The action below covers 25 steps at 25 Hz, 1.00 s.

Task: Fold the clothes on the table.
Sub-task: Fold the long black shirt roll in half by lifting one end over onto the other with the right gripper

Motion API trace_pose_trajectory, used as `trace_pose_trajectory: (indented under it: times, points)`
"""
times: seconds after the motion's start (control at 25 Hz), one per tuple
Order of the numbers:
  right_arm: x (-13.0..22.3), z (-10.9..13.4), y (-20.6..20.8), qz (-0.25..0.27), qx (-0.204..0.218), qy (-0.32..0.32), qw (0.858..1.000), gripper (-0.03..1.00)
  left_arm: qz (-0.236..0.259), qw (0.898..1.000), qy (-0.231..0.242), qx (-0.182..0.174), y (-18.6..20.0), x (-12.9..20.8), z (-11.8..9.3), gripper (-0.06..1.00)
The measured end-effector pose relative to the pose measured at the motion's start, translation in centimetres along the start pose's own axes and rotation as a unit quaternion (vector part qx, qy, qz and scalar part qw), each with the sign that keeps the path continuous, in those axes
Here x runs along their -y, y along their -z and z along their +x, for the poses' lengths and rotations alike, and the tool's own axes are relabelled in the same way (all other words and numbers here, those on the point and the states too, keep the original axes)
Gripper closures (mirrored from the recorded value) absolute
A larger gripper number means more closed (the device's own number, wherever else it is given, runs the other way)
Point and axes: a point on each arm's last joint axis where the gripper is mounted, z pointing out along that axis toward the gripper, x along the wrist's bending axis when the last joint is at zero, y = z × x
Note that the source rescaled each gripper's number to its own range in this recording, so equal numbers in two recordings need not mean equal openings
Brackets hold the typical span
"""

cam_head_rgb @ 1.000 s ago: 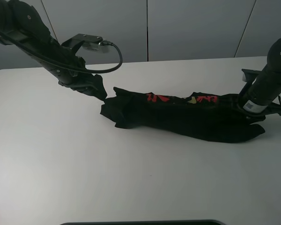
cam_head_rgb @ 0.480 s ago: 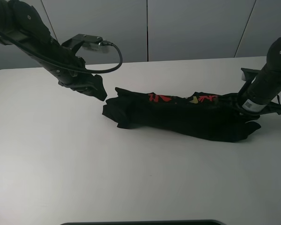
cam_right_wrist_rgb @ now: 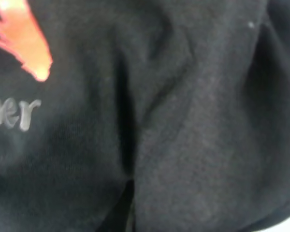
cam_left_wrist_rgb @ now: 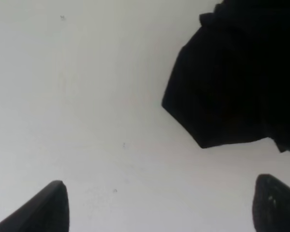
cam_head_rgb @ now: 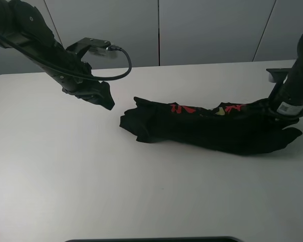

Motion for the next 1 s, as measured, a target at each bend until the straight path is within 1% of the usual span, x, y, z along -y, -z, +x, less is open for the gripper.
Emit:
trace_pose_trajectory:
  times: [0.16, 0.28, 0.36, 0.48, 0.56, 0.6, 0.76, 0.88, 1.0]
  points:
    - [-1.2, -0.4, 4.2, -0.025, 0.011, 0.007, 1.0, 0.86, 0.001, 1.0, -0.001, 0.0, 0.0, 0.0, 0.0, -0.03]
    - [-1.3, -0.5, 6.1, -0.013, 0.011, 0.016, 1.0, 0.86, 0.001, 1.0, -0.001, 0.0, 0.0, 0.0, 0.0, -0.03]
    - [-1.0, -0.3, 6.3, 0.005, -0.007, 0.022, 1.0, 0.86, 0.001, 1.0, -0.001, 0.0, 0.0, 0.0, 0.0, -0.03]
    - [-0.7, 0.9, 6.5, 0.022, -0.067, 0.022, 0.997, 0.86, 0.002, 1.0, -0.002, 0.0, 0.0, 0.0, 0.0, -0.03]
    - [-0.6, 2.4, 6.6, 0.019, -0.1, 0.032, 0.994, 0.86, 0.002, 1.0, -0.002, 0.0, 0.0, 0.0, 0.0, -0.03]
    - [-0.6, 3.2, 6.7, 0.014, -0.11, 0.039, 0.993, 0.86, 0.002, 1.0, -0.002, 0.0, 0.0, 0.0, 0.0, -0.03]
    - [-0.2, 7.7, 7.2, -0.01, -0.156, 0.07, 0.985, 0.86, 0.002, 1.0, -0.002, 0.0, 0.0, 0.0, 0.0, -0.03]
    - [0.0, 10.4, 7.6, -0.041, -0.195, 0.067, 0.978, 0.86, 0.002, 1.0, -0.002, 0.0, 0.0, 0.0, 0.0, -0.03]
    - [0.0, 12.3, 8.1, -0.068, -0.229, 0.054, 0.969, 0.86, 0.003, 1.0, -0.002, 0.0, 0.0, 0.0, 0.0, -0.03]
